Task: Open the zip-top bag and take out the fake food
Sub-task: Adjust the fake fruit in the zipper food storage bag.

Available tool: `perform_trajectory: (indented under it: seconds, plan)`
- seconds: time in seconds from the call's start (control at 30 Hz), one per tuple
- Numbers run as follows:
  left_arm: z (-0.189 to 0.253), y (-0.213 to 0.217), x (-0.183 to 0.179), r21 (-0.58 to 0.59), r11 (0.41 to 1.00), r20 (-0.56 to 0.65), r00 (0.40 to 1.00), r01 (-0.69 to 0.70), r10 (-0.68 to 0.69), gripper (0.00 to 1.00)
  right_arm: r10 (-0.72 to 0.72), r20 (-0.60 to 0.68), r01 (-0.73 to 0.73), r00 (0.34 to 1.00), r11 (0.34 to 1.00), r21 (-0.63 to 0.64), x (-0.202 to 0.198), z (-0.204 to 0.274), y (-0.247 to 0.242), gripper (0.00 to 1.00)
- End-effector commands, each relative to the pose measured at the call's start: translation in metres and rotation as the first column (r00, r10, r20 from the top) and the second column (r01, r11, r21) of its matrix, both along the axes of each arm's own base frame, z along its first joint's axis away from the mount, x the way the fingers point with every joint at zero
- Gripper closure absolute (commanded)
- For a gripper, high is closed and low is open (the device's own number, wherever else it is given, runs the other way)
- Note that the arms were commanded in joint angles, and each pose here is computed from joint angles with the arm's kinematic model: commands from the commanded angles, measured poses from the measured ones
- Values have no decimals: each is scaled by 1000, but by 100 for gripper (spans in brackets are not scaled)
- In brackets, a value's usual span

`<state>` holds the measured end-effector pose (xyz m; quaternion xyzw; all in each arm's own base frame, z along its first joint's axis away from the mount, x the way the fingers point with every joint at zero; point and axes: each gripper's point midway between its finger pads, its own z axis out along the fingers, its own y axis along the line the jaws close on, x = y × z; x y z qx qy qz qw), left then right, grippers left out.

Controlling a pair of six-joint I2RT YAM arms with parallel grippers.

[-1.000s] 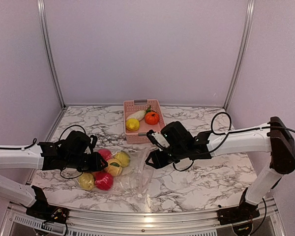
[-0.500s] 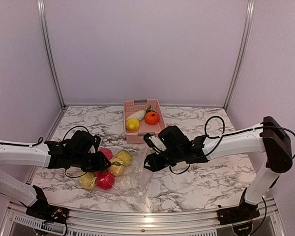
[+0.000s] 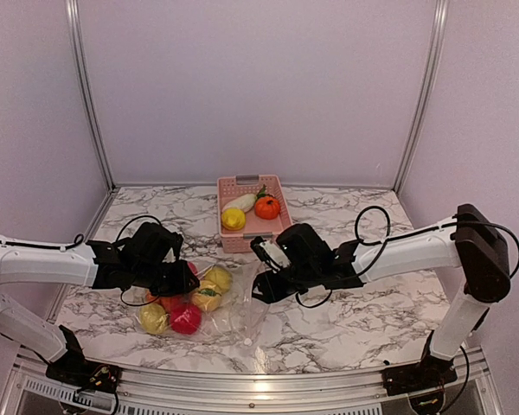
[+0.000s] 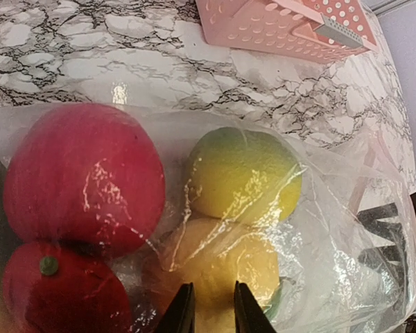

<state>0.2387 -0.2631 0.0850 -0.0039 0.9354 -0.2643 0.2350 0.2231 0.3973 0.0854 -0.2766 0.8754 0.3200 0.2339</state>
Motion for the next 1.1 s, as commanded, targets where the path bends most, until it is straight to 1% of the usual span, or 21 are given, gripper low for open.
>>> perform_trajectory:
  seconds: [0.0,0.07,0.23,0.37,0.47,0.57,0.7,0.87,1.07]
  plan:
    - [-10,10,-1,56,998,-10,1000,-8,9,79,16,-17,-16,1000,1000,2,-5,-8,4,65]
    - [-14,6,-1,49,999,-21,1000,-1,2,80,22,-20,-22,1000,1000,4,-5,-10,6,65]
    - [-24,-2,-3,20,1000,-52,999,10,-9,85,35,-17,-35,999,999,-1,-7,-11,8,65]
    - [-21,-6,-3,5,1000,-54,998,19,-18,87,54,-9,-54,999,998,-14,-10,-13,9,64]
    - [-8,-6,-1,-6,1000,-32,999,11,-11,86,64,-3,-64,998,998,-29,-13,-16,10,64]
    - [4,2,-2,-5,1000,-18,1000,-17,17,82,64,-6,-64,998,997,-33,-14,-18,9,64]
    - [8,17,-4,11,998,3,998,-63,63,81,64,-7,-64,998,997,-37,-14,-20,9,64]
    - [-5,18,-8,24,998,-25,998,-56,57,86,71,-6,-72,997,997,-40,-14,-22,10,64]
    - [-15,9,-3,30,999,-35,999,-38,39,90,76,-1,-76,997,996,-42,-13,-22,12,64]
